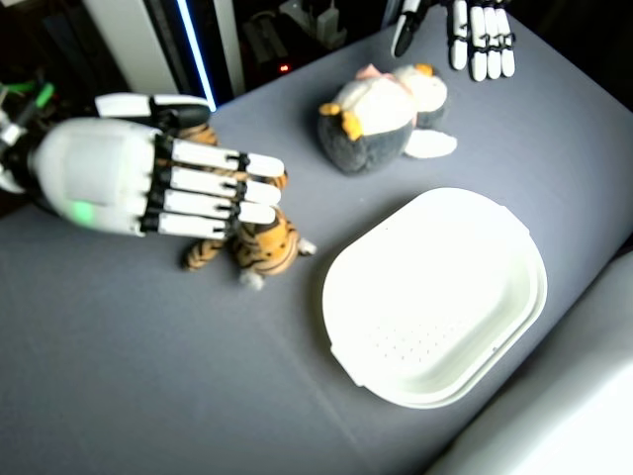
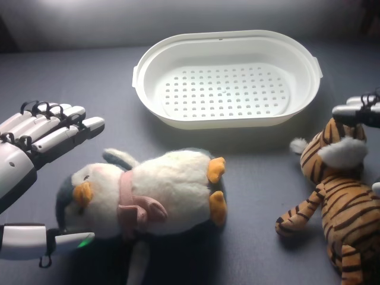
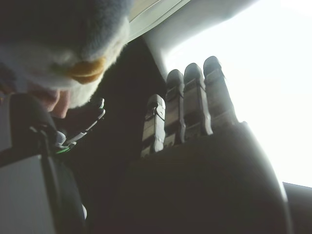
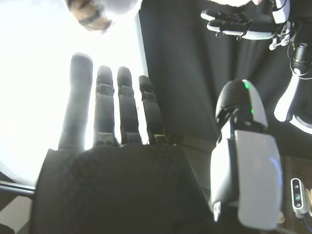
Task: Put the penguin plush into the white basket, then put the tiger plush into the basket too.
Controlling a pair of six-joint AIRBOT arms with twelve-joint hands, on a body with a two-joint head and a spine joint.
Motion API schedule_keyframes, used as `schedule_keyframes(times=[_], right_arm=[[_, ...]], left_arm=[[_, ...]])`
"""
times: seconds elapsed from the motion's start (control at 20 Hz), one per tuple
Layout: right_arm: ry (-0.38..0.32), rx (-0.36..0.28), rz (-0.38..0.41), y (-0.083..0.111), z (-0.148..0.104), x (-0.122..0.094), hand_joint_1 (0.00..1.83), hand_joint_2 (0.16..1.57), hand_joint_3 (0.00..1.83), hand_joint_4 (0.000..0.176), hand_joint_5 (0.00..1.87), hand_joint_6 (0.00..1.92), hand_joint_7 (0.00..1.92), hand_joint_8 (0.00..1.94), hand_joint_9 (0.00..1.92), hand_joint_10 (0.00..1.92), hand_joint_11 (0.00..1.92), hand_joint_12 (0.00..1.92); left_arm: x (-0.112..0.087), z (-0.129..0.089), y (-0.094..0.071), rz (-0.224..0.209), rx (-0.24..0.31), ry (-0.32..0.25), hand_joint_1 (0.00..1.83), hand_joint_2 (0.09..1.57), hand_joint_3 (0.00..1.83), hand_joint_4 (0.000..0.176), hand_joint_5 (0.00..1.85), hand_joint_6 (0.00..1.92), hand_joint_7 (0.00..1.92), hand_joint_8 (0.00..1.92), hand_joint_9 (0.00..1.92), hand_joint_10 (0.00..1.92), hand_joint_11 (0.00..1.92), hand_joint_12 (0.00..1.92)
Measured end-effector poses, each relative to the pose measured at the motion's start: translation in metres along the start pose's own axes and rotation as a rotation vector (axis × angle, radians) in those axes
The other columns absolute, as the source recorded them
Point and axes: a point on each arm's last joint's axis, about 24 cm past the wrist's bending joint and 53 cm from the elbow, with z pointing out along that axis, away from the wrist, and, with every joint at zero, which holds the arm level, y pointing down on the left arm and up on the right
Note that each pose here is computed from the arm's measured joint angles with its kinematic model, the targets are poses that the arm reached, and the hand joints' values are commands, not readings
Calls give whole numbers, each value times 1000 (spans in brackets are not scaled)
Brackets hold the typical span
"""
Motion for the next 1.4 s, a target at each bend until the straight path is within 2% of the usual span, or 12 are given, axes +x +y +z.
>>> schedule_keyframes(times=[0.25,0.4,0.8,0.85,0.9,0.95,1.0,1.05,1.15,1.2,1.3,1.4], right_arm=[[-5,6,2,-2,0,-1,819,1180,0,0,393,2,440,4,347,6,246,67],[-4,5,3,-2,0,-1,823,1191,3,0,378,2,424,0,335,0,236,50],[-3,4,1,-2,0,-1,824,1194,1,0,409,5,425,2,337,1,265,35],[-3,4,1,-2,0,-1,811,1192,0,0,416,6,439,7,348,5,275,37],[-4,6,1,-2,0,-1,824,1188,0,0,422,7,446,7,357,7,288,39],[-3,6,1,-2,0,-1,790,1193,1,0,394,0,429,0,344,0,273,27],[-3,6,1,-2,0,-1,790,1193,1,0,394,0,429,0,344,0,273,27],[-3,6,2,-2,0,-1,772,1205,5,0,403,4,443,5,370,9,294,31],[0,8,-1,-3,0,-1,771,1207,5,0,404,4,441,4,368,7,291,28],[-2,10,0,-4,0,-1,757,1212,6,0,400,2,440,3,373,7,304,31],[-3,7,0,-3,0,-2,726,1226,7,0,400,1,447,3,386,8,326,34],[-5,8,1,-4,0,-2,713,1236,8,0,409,4,458,6,404,11,346,38]], left_arm=[[2,8,-1,19,15,22,774,831,0,119,197,2,75,0,80,1,0,383],[13,21,-2,51,26,73,790,777,0,172,161,1,91,0,161,6,0,681],[47,40,26,186,-71,206,777,825,6,176,68,0,134,5,272,12,0,1012],[48,41,27,211,-74,212,804,884,6,155,193,8,331,16,424,39,49,1106],[50,43,26,228,-71,216,963,959,5,60,591,31,742,67,653,105,126,1142],[45,48,17,215,-48,188,1269,1041,0,0,1179,377,1128,888,1073,355,522,1367],[45,48,17,215,-48,188,1269,1041,0,0,1179,377,1128,888,1073,355,522,1367],[38,51,8,217,-21,158,1197,1077,1,0,1089,716,978,1403,951,1499,836,1833],[27,51,-3,225,13,132,1181,1083,1,0,1055,823,951,1484,955,1638,918,1878],[12,53,-13,243,46,96,1183,1072,0,0,1078,798,989,1259,962,1543,895,1840],[-21,58,-32,255,100,-4,1260,1127,0,0,1033,590,938,1335,932,1357,773,1698],[-60,69,-51,271,164,-124,1278,1085,0,0,1080,563,1055,1122,958,1113,618,1535]])
